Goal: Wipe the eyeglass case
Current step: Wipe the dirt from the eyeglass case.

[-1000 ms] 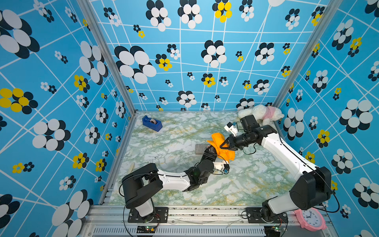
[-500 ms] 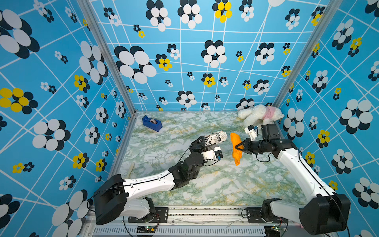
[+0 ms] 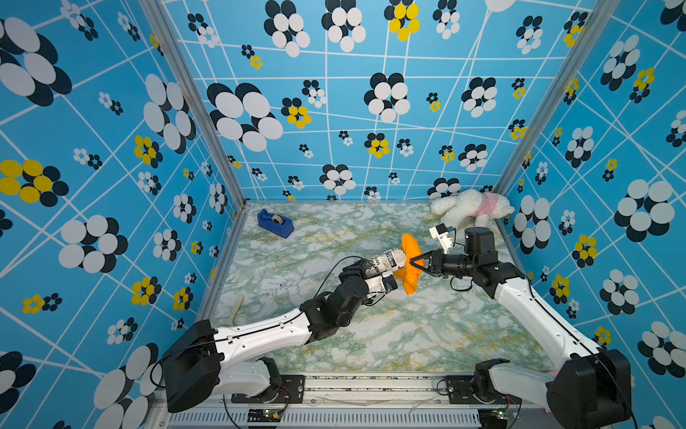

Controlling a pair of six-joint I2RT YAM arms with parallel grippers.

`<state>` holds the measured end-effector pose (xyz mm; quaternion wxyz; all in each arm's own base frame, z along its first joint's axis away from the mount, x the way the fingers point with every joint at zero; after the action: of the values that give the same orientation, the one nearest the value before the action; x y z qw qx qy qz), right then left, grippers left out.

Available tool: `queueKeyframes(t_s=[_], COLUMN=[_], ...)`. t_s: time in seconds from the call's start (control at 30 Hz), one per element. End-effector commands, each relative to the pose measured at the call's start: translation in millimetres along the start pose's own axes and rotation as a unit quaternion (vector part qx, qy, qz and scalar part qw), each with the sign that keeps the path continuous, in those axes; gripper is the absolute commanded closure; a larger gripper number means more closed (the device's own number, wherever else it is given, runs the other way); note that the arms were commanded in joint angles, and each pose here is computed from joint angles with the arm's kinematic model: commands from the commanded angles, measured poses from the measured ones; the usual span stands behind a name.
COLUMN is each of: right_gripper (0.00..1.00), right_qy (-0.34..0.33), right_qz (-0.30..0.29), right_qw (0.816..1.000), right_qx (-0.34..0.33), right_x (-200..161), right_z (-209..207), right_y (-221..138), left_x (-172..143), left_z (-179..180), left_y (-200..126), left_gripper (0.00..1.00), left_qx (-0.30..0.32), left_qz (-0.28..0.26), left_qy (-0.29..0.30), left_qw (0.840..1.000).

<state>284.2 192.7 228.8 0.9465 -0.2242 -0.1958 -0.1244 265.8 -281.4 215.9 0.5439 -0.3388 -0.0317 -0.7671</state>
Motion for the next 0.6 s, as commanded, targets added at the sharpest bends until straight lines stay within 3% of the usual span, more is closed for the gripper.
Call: queueKeyframes(t_s=[0.0,0.27,0.57], right_gripper=[1.00,1.00,1.00], right_qy=[-0.018,-0.050,-0.077], right_qz=[-0.006,-0.008,-0.019], right_qw=[0.997,0.995,0.990], right_qx=[0.074,0.084,0.113], right_x=[2.5,12.1,51.5], right_z=[28.4,42.7,62.1], right_y=[5.2,0.7,-2.1], left_x=[24.3,22.5,15.8], left_z=[10.6,-8.6,-22.6], left_y=[-7.6,-11.6,-21.2], left_gripper=[0.90,0.91,0.92], left_qx=[-0.015,-0.062,-0.074], left_qz=[-0.047,-0.046,-0.042], left_qy=[-0.056,-0.066,-0.071], left_qw=[0.997,0.995,0.994])
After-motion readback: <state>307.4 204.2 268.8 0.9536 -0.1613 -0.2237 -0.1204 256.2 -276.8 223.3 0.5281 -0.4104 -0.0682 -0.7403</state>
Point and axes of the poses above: each gripper's point midway between its finger pads, its own y axis out along the fingers, its own z axis along the line the jaws close on, x = y × z, the point moved 1 cm from there along -y, back along the fingers
